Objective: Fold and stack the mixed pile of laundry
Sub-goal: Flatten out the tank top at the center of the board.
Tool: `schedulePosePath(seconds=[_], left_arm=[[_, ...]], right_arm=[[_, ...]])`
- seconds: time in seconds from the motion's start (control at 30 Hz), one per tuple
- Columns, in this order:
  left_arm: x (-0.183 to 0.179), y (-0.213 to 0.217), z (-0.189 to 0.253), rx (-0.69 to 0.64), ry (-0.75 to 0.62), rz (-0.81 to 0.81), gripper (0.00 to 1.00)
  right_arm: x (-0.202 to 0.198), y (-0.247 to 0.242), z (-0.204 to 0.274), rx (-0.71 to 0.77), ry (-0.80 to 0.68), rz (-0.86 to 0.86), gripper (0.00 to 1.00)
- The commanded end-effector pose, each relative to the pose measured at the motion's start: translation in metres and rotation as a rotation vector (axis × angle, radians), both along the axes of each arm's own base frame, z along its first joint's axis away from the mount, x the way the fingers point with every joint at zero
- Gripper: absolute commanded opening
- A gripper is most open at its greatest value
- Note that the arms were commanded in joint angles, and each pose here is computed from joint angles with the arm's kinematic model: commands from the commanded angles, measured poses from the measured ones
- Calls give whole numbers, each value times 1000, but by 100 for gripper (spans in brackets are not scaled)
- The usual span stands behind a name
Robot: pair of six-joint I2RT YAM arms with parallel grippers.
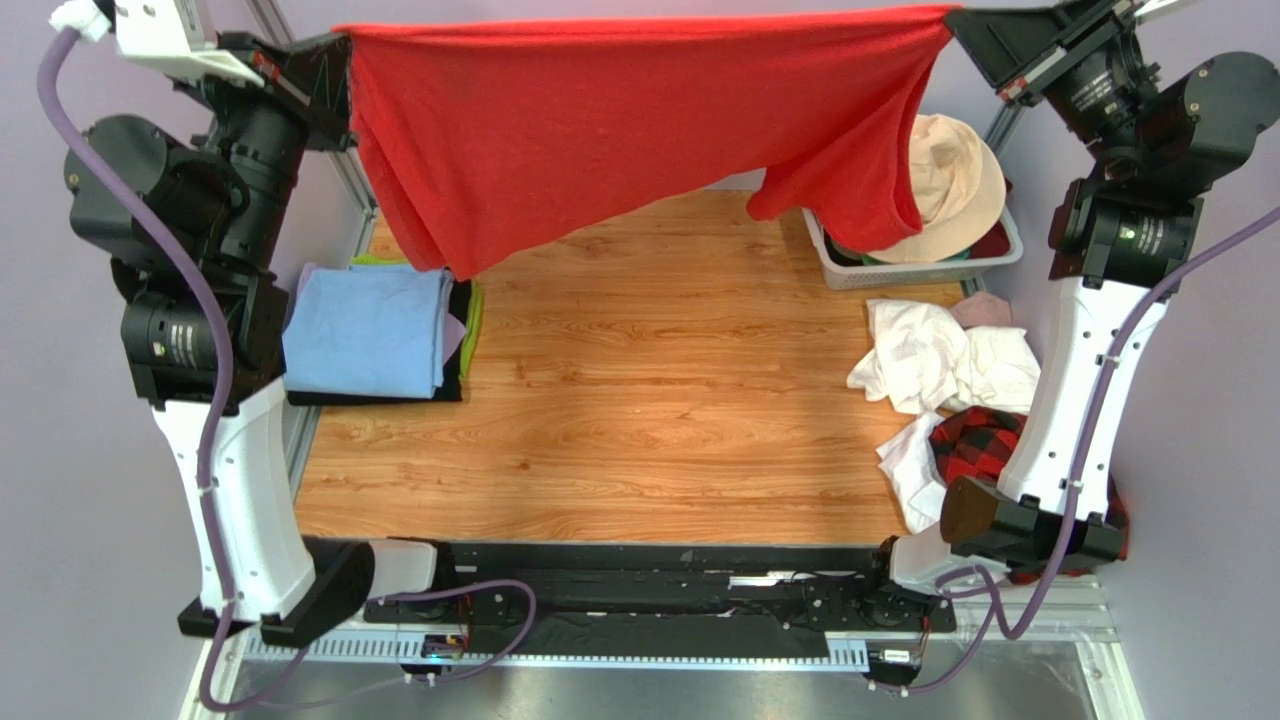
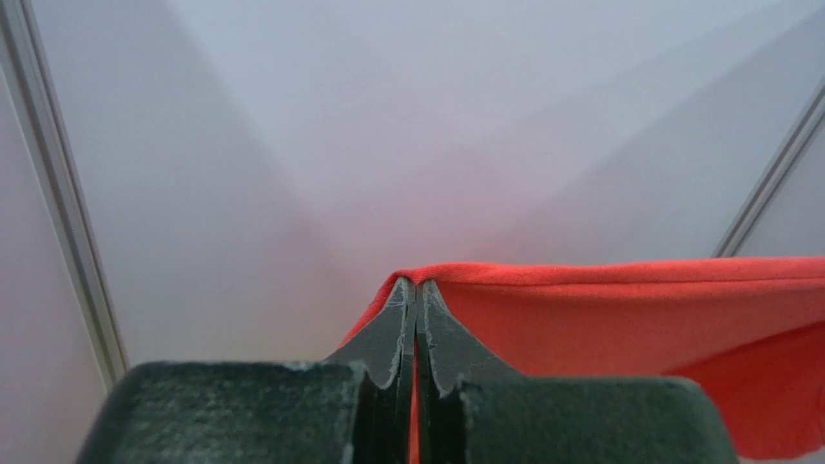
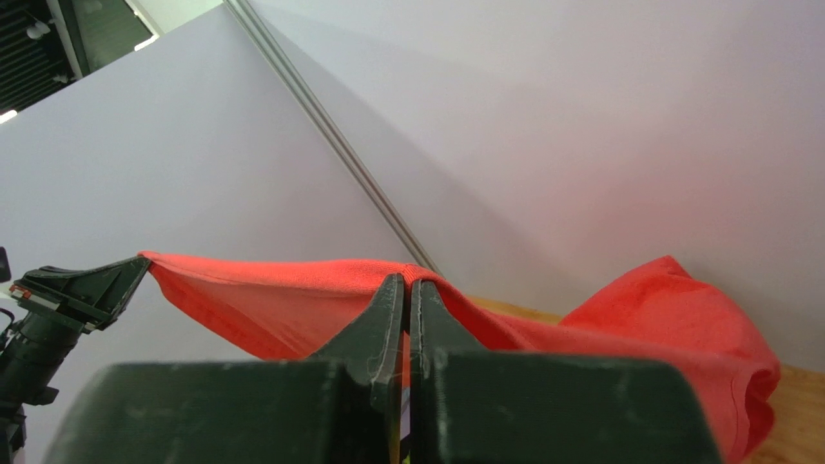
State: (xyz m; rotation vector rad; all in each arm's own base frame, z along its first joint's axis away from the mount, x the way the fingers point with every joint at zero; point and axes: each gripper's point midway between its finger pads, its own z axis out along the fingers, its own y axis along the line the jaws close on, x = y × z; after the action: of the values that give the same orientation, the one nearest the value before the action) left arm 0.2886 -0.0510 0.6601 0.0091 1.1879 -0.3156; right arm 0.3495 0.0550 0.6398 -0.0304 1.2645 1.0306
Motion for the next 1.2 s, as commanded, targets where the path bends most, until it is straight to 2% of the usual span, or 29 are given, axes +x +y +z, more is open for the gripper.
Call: schedulePosePath(seconds=[0.0, 0.03, 0.07, 0.1, 0.13, 0.27, 0.4, 0.53, 0.63, 0.8, 0.83, 1.0, 1.03, 1.17], left_arm=[[-55, 12, 10, -28, -87, 30, 0], [-87, 16, 18, -36, -137, 39, 0], [-97, 18, 17, -35, -141, 44, 0], [-112, 20, 20, -42, -161, 45, 0], [-139, 23, 25, -50, -204, 51, 0], [-190, 29, 36, -72, -278, 56, 0], [-209, 32, 48, -61, -293, 67, 0], [-211, 29, 40, -65, -271, 49, 0], [-188, 27, 19, -69, -201, 45, 0], [-124, 18, -43, -75, -9, 25, 0], [-102, 16, -69, -72, 55, 26, 0], [-35, 10, -150, -79, 232, 27, 0], [-12, 8, -174, -78, 284, 29, 0], [44, 6, -219, -60, 389, 47, 0]], right_arm=[[-72, 19, 15, -75, -108, 8, 0], [-90, 24, 19, -95, -138, 0, 0], [-101, 25, 19, -124, -161, -27, 0], [-135, 35, 27, -154, -222, -47, 0], [-147, 36, 30, -164, -247, -79, 0], [-210, 48, 45, -224, -371, -187, 0], [-243, 54, 60, -243, -447, -244, 0], [-238, 52, 50, -203, -396, -232, 0], [-218, 45, 31, -162, -315, -222, 0], [-165, 26, -21, -93, -84, -211, 0], [-140, 17, -48, -66, -2, -213, 0], [-68, -3, -136, 39, 215, -166, 0], [-45, -9, -160, 48, 267, -151, 0], [2, -13, -214, 19, 389, -131, 0]])
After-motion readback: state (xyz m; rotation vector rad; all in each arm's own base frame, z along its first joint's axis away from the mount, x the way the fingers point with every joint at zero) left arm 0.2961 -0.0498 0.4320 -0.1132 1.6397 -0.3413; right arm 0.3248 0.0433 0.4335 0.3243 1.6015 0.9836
